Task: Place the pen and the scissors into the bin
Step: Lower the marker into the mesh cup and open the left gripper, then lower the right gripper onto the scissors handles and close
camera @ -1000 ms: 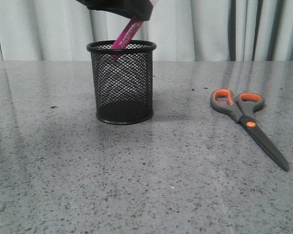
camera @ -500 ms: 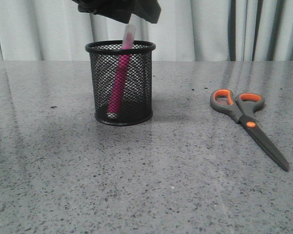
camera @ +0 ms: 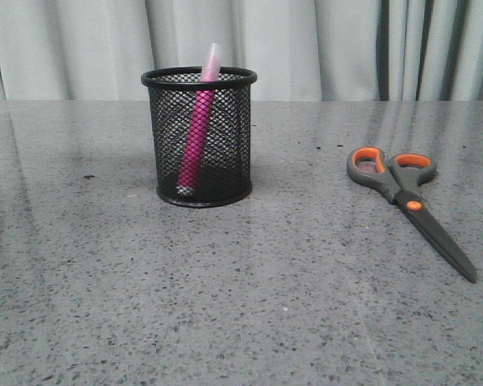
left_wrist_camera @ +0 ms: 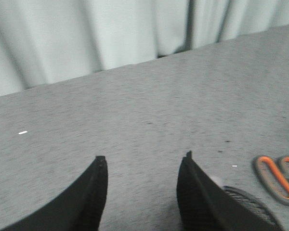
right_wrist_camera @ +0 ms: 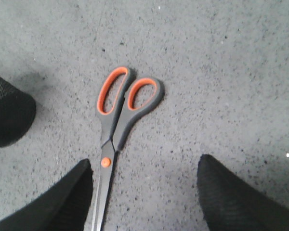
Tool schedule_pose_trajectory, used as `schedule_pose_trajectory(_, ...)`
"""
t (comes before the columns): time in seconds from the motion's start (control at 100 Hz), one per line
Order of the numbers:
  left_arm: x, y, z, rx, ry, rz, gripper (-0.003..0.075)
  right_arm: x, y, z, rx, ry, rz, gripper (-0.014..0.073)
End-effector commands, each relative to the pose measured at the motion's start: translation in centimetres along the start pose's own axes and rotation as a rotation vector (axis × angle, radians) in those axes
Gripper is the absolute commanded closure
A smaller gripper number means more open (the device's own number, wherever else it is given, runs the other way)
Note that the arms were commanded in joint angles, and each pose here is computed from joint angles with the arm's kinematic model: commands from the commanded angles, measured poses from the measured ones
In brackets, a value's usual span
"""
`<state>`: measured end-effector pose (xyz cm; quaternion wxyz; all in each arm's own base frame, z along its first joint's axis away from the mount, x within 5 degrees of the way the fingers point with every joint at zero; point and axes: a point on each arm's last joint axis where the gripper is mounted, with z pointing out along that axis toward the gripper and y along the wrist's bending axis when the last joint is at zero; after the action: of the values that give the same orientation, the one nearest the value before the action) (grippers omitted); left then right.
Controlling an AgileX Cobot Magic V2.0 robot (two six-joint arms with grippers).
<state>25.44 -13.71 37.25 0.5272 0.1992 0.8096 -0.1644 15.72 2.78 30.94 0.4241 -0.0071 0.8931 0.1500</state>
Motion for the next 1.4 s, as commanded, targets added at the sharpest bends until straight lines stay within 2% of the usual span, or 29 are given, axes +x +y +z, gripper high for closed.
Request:
schedule_pose_trajectory(0.0,-2.2,1.0,-3.0,-0.039,-0.130,-0.025,0.0427,-1.3,0.3,-0.1,-0.016,-0.009,-0.027,0.0171)
schedule_pose_trajectory(0.26,-1.0,1.9,-6.4,-0.096,-0.236,-0.036,0.0427,-3.8,0.8,2.1,-0.073,0.228,-0.066,0.0171)
schedule_pose_trajectory(0.4,0.3,1.8,-7.1,-0.104,-0.257,-0.036,0.0427,-5.0,1.3,3.7,-0.102,0.289,-0.083,0.0204)
schedule_pose_trajectory(0.55,0.7,1.8,-7.1,-0.104,-0.249,-0.037,0.0427,-5.4,3.1,5.9,-0.139,0.344,-0.112,0.0228)
schedule_pose_trajectory(0.9,0.7,1.8,-7.1,-0.105,-0.251,-0.037,0.0427,-5.2,6.9,11.7,0.061,0.467,-0.229,0.0228)
schedule_pose_trajectory(1.13,0.6,1.9,-7.2,-0.107,-0.266,-0.037,0.0427,-4.5,6.7,14.0,0.119,0.505,-0.206,0.0228)
schedule_pose_trajectory(1.39,0.5,1.9,-7.2,-0.108,-0.273,-0.036,0.0427,-4.3,6.8,15.0,0.117,0.494,-0.195,0.0228)
